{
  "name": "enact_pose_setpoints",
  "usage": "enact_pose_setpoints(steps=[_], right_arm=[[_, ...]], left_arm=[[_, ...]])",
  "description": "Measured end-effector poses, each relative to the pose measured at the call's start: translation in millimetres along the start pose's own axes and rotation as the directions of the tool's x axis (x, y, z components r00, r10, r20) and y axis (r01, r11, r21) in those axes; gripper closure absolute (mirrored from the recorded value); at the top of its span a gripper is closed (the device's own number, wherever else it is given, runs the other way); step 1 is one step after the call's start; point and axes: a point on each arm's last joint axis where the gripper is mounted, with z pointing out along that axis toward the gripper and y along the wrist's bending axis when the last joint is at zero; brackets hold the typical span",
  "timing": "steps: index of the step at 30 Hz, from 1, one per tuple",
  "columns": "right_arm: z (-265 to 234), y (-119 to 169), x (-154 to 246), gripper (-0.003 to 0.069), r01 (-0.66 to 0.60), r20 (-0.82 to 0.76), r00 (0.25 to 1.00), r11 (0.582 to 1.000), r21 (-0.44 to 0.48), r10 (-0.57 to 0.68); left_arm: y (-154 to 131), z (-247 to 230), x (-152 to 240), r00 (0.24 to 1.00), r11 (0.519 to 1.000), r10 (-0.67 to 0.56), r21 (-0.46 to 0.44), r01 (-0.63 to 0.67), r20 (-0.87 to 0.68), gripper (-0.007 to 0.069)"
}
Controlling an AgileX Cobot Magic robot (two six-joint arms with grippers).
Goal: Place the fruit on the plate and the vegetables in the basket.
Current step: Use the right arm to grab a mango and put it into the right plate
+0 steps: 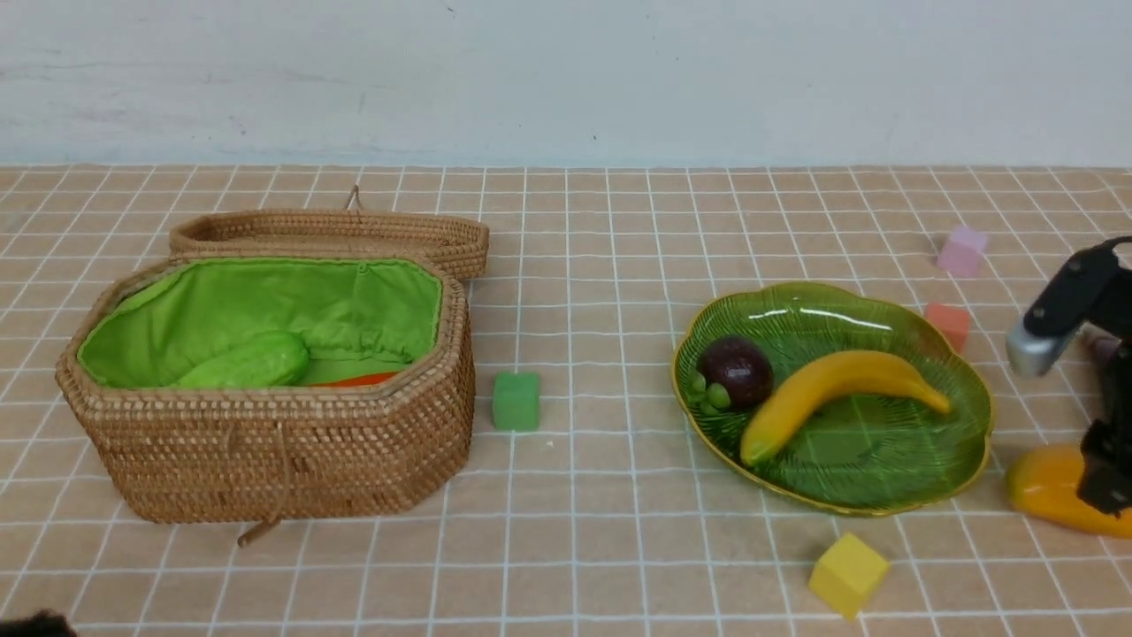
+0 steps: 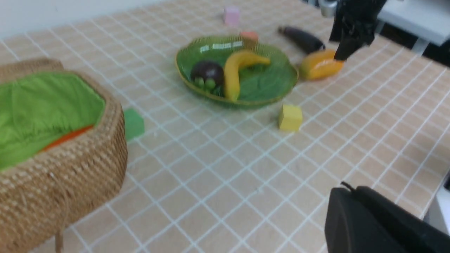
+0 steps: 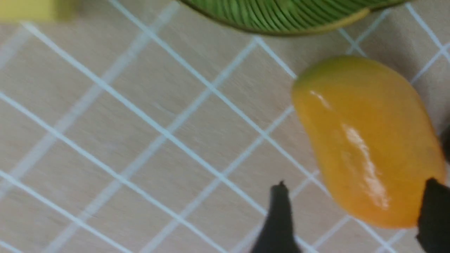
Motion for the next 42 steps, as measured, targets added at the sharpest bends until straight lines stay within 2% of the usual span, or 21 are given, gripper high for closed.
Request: enact_pose_setpoints(steps=[3, 6, 12, 15, 19, 22, 25, 26, 28, 29, 30, 31, 34, 37, 40, 42], right_arm=[[15.6, -6.9, 0.1, -0.0005, 0.062, -0.052, 0.997, 0.998, 0.018, -0.061], [36.6, -11.9, -2.7, -0.0022, 0.102, -0.079, 0.992, 0.995, 0.014, -0.101], [75.8, -15.7, -6.6, 0.003, 0.135, -0.106, 0.985, 0.991, -0.01, -0.135], [91.0, -14.9, -5.7, 0.0123, 0.143, -0.137, 0.979, 0.989, -0.045, -0.148], [88.7, -14.9, -5.9, 0.0128, 0.129, -0.142, 0.981, 0.99, -0.049, -0.135], [75.9, -10.6, -2.0, 0.0127, 0.04, -0.156, 0.987, 0.998, -0.055, -0.048], [36.6, -9.2, -3.7, 0.0127, -0.131, -0.075, 0.988, 0.991, 0.008, 0.131], [36.6, -9.2, -3.7, 0.0127, -0.131, -0.075, 0.988, 0.991, 0.008, 0.131], [-1.9, 0.3, -16.5, 0.0127, -0.298, 0.112, 0.949, 0.955, 0.002, 0.296], [-4.1, 1.1, -18.2, 0.0127, -0.309, 0.127, 0.943, 0.951, -0.004, 0.307], [-12.2, 4.4, -23.7, 0.0127, -0.343, 0.185, 0.921, 0.939, -0.026, 0.342], [-25.2, 13.5, -41.0, 0.0127, -0.4, 0.3, 0.862, 0.912, -0.096, 0.409], [-23.9, 21.3, -64.7, 0.0127, -0.463, 0.397, 0.769, 0.864, -0.198, 0.502], [-0.4, 20.6, -78.8, 0.0127, -0.492, 0.4, 0.74, 0.841, -0.227, 0.541], [23.7, 17.6, -83.5, 0.0127, -0.511, 0.372, 0.742, 0.83, -0.224, 0.557], [33.7, 17.3, -84.4, 0.0097, -0.518, 0.357, 0.744, 0.825, -0.225, 0.564]], left_arm=[[1.1, 12.7, 0.9, 0.997, 1.0, -0.006, -0.005, 0.005, -0.078, 0.0638], [2.2, 24.9, 0.6, 0.991, 1.0, -0.012, -0.01, 0.011, -0.131, 0.0638], [1.6, 35.8, 0.4, 0.984, 0.999, -0.034, -0.001, 0.035, -0.177, 0.0638], [1.5, 36.4, -0.3, 0.985, 0.999, -0.037, 0.001, 0.038, -0.169, 0.0638], [0.8, 36.6, -1.5, 0.987, 0.999, -0.045, 0.008, 0.047, -0.156, 0.0638], [0.3, 36.6, -1.3, 0.986, 0.999, -0.05, 0.012, 0.053, -0.158, 0.0638], [0.2, 36.6, -1.3, 0.986, 0.999, -0.05, 0.013, 0.052, -0.158, 0.0638], [0.2, 36.7, -1.3, 0.986, 0.999, -0.05, 0.013, 0.052, -0.158, 0.0638], [-1.0, 36.6, -1.4, 0.986, 0.998, -0.045, 0.026, 0.05, -0.157, 0.0638], [-1.0, 36.6, -1.4, 0.986, 0.998, -0.045, 0.027, 0.05, -0.158, 0.0638], [-1.3, 36.6, -1.5, 0.987, 0.998, -0.045, 0.03, 0.051, -0.157, 0.0638], [-1.6, 36.6, -1.6, 0.987, 0.998, -0.046, 0.033, 0.052, -0.156, 0.0638], [-1.7, 36.6, -1.8, 0.987, 0.998, -0.047, 0.034, 0.053, -0.154, 0.0638], [-1.7, 36.7, -2.0, 0.987, 0.998, -0.046, 0.034, 0.052, -0.152, 0.0638], [-1.7, 36.7, -2.0, 0.988, 0.998, -0.038, 0.036, 0.044, -0.152, 0.0638], [-1.7, 36.7, -2.0, 0.988, 0.998, -0.035, 0.036, 0.041, -0.152, 0.0638]])
